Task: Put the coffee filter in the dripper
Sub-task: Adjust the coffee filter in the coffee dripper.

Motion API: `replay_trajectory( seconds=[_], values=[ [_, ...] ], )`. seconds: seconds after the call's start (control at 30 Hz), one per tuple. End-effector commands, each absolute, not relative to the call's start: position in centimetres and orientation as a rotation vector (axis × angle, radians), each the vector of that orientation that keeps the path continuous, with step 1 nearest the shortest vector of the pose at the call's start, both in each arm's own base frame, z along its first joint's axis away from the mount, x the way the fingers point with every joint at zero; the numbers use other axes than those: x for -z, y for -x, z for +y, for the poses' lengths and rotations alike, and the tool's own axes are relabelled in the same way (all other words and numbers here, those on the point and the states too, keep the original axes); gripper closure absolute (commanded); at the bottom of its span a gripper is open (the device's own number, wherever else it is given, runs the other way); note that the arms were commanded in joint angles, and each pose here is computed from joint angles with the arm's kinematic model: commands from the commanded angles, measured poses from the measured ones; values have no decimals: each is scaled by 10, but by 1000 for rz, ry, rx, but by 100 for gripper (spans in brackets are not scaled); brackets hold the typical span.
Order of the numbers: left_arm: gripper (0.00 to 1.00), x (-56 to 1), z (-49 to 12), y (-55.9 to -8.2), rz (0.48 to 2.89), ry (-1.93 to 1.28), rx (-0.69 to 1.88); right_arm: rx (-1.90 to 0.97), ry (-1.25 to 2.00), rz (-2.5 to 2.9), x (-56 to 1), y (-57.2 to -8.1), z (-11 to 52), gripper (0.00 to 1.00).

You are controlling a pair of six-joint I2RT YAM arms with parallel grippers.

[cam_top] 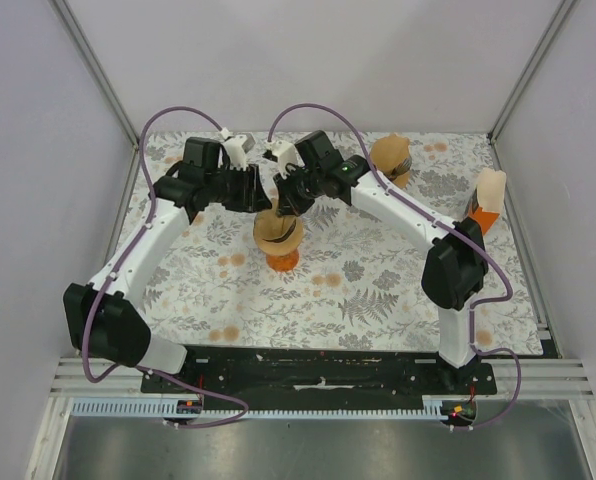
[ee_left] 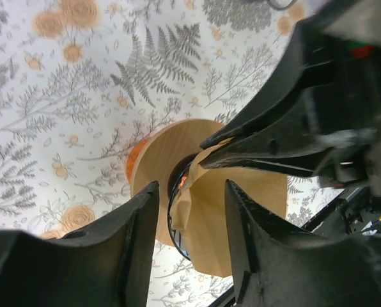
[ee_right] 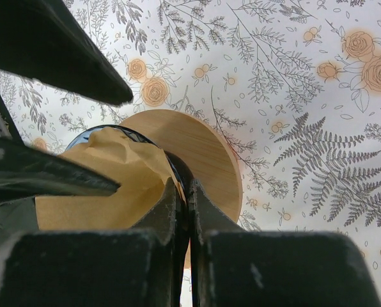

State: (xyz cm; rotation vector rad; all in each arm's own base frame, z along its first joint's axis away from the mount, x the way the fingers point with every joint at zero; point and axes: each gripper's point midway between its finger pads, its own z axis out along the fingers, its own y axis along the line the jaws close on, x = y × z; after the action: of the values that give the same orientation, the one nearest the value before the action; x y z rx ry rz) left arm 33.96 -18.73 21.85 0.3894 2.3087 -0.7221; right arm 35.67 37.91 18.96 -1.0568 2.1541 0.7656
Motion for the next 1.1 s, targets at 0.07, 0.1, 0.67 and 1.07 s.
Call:
replay_trajectory(
  seconds=[0.07,0.1,0.67,1.07],
  values=[
    [33,-258,-194,-342,2197,-531,742,-679,1042,2152,-186,-362,370,100],
    [32,-256,-193,-341,2196,-541,739,-684,1041,2155,-185,-362,370,96],
    [35,-202,-169,-354,2279,-513,509,-743,1003,2097,-210,-362,378,43],
    [31,-228,-177,-351,2221,-580,558,-750,970,1988,-260,-357,365,20]
  ],
)
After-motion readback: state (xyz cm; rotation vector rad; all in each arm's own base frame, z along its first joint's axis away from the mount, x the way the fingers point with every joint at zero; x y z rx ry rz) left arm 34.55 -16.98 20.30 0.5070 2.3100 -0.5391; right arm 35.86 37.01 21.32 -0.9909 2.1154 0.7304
